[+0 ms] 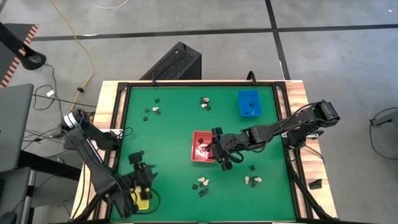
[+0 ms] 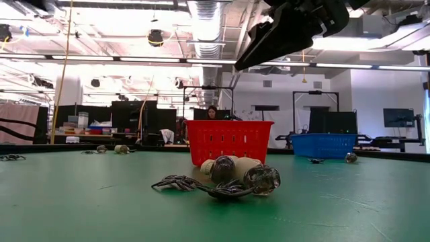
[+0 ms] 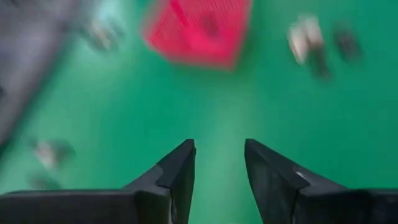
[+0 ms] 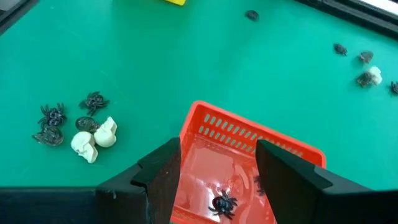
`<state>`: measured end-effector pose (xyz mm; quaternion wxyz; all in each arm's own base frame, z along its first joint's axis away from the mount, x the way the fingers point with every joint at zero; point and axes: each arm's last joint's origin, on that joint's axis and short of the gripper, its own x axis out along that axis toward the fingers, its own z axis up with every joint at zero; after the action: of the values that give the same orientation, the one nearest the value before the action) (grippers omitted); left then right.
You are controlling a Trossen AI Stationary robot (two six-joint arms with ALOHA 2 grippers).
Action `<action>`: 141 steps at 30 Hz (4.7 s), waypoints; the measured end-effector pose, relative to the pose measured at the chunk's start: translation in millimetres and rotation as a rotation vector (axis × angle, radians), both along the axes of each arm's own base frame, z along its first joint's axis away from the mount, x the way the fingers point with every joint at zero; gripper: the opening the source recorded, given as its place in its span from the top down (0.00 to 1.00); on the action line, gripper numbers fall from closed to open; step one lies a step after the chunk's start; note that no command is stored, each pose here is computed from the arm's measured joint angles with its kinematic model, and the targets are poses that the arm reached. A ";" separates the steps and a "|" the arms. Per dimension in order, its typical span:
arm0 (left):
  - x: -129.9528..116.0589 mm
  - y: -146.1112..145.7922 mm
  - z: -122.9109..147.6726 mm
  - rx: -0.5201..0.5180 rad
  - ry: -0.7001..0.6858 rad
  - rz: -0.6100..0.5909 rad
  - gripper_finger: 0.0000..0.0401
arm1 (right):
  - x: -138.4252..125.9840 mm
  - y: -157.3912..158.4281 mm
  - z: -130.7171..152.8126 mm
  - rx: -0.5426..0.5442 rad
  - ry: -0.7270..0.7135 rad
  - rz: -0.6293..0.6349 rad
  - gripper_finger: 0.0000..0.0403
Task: Sort Halloween decoration
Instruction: Put the black spider toy into the red bin
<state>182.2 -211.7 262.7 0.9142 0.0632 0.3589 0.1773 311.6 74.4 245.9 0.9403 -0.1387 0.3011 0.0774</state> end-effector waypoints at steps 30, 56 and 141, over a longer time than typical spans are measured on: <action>-7.4 179.9 -49.5 0.019 -0.766 -0.375 0.78 | -30.1 -149.9 12.6 0.195 0.135 -0.635 0.41; -9.5 182.1 -56.3 0.073 -0.792 -0.328 0.78 | 74.4 -296.2 -56.2 0.250 0.361 -0.761 0.47; -9.2 182.1 -58.2 0.103 -0.762 -0.339 0.78 | 58.4 -264.4 -90.5 0.313 0.492 -0.722 0.88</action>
<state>173.0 -29.6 204.6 0.9935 0.0968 -0.0297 0.0528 370.1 -190.0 155.4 0.8173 0.1409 0.5290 -0.1797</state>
